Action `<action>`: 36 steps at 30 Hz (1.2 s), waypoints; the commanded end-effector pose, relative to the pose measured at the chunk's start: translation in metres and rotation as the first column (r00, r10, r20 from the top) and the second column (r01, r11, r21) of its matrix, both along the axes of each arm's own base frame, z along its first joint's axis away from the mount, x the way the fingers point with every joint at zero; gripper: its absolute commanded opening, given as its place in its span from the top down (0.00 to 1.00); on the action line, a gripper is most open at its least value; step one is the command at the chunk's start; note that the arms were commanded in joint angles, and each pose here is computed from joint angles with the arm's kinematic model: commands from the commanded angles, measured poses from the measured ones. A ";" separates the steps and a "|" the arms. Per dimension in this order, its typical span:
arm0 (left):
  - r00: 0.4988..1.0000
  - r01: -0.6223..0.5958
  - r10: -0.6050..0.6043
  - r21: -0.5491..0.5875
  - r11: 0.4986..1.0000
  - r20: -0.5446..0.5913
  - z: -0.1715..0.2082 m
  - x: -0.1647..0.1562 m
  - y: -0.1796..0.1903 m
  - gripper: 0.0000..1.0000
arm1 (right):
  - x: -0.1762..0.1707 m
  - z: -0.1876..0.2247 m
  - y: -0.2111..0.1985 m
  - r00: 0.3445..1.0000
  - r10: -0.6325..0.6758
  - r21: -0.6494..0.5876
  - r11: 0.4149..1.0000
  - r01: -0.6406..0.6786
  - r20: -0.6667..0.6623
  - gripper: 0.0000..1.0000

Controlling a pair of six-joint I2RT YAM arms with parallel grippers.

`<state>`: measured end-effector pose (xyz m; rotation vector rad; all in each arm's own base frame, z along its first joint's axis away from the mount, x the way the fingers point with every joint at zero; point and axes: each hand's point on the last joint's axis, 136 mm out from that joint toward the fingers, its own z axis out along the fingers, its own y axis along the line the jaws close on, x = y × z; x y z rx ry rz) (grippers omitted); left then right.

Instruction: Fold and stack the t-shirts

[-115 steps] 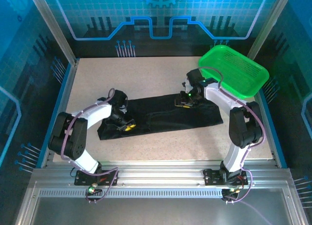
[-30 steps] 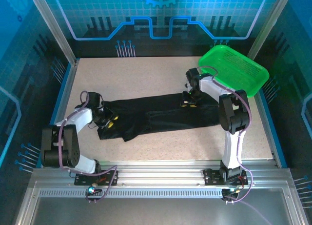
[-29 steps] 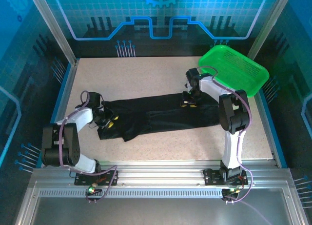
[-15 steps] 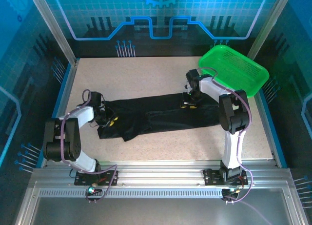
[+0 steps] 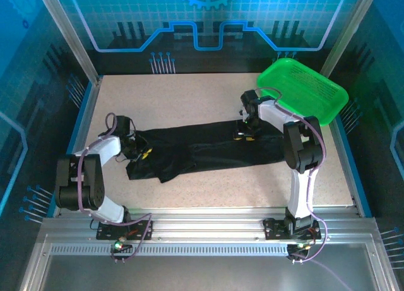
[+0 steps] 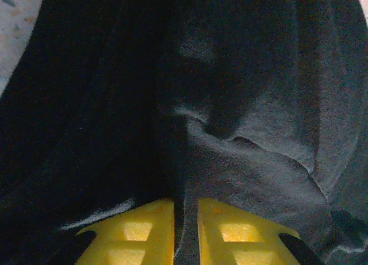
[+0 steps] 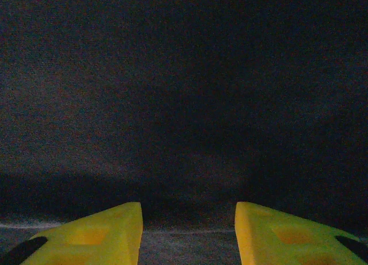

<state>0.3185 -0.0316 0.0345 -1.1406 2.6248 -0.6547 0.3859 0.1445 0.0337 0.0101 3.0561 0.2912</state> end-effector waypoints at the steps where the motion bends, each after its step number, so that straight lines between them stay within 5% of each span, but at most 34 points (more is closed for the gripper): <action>1: 0.999 0.029 -0.029 -0.011 1.000 -0.028 -0.004 -0.002 -0.006 0.88 | -0.004 0.004 0.000 1.000 -0.007 0.021 1.000 0.007 -0.004 0.53; 4: 1.000 0.025 -0.025 0.001 1.000 -0.015 0.002 -0.001 -0.004 1.00 | -0.005 0.001 -0.002 1.000 -0.010 0.011 1.000 0.010 -0.012 0.53; 18: 0.998 -0.016 0.021 0.098 0.995 -0.053 0.062 0.017 0.016 1.00 | -0.008 -0.016 -0.024 0.993 -0.064 -0.073 0.996 0.057 -0.100 0.56; 32: 0.977 0.086 -0.039 0.216 0.973 -0.211 0.015 0.053 0.038 1.00 | -0.012 -0.005 -0.025 0.996 -0.057 -0.069 0.996 0.053 -0.068 0.56; 36: 0.969 0.098 -0.030 0.268 0.959 -0.245 0.002 0.055 0.049 0.91 | -0.002 0.019 -0.030 0.999 -0.050 -0.082 0.995 0.051 0.013 0.56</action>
